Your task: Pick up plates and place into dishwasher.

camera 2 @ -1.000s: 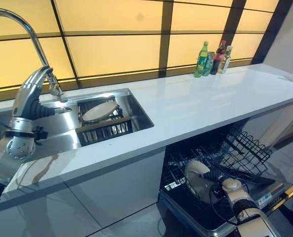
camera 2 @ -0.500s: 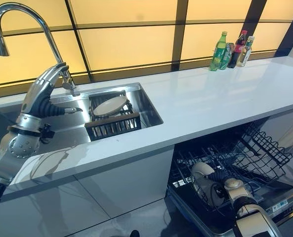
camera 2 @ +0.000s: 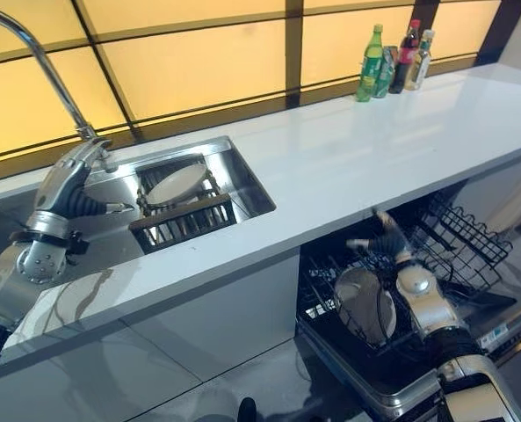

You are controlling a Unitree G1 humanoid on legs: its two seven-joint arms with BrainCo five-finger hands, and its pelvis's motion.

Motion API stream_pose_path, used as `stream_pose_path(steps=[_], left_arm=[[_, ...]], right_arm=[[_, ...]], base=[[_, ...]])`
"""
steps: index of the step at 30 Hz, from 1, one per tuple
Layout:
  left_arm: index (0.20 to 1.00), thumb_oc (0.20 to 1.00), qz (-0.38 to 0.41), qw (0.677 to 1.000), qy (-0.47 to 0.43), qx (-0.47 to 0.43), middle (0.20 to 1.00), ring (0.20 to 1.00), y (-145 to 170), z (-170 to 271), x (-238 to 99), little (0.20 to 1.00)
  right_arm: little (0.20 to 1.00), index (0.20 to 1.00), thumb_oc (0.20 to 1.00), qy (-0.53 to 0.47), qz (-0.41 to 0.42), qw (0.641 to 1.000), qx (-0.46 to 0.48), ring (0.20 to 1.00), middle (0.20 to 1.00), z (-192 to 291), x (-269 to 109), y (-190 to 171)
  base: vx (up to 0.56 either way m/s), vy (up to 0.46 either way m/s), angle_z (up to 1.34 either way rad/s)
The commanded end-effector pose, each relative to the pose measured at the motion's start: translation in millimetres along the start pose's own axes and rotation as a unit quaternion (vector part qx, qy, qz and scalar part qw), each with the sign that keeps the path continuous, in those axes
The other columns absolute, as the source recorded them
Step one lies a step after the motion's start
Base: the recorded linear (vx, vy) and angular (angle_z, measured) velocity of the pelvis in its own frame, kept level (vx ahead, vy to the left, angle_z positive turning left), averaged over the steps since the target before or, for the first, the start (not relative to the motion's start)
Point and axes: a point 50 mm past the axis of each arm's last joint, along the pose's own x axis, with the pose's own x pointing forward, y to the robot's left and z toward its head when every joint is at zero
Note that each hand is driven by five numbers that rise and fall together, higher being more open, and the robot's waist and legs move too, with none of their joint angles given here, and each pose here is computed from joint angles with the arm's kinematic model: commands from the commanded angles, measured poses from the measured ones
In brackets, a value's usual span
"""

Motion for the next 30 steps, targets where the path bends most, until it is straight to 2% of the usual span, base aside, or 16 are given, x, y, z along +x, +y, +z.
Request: stream_pose_path(steps=[1,10,17,30], left_arm=[[1.000,1.000,0.081,0.997,0.016,0.008,1.000,1.000,35.9,-5.2,20.1,1.000],[1.000,1.000,0.162,0.985,0.053,0.037,1.000,1.000,69.4,-17.3,30.2,1.000],[1.000,1.000,0.197,0.975,0.093,0.047,1.000,1.000,90.4,-29.3,34.6,1.000],[1.000,1.000,0.150,0.967,0.182,0.096,1.000,1.000,86.1,-57.7,29.8,1.000]], right_arm=[[1.000,1.000,1.000,-0.111,-0.038,0.992,-0.054,1.000,1.000,34.7,-3.1,-34.0],[1.000,1.000,1.000,-0.260,-0.062,0.961,-0.074,1.000,1.000,86.5,-24.7,-57.4],[1.000,1.000,1.000,-0.287,-0.057,0.951,-0.103,1.000,1.000,100.7,-33.0,-61.5],[1.000,1.000,1.000,-0.283,-0.063,0.952,-0.094,1.000,1.000,104.3,-30.6,-65.8]], base=[[0.03,0.080,-0.20],[-0.04,0.085,-0.19],[-0.07,0.054,-0.18],[-0.03,0.016,-0.04]])
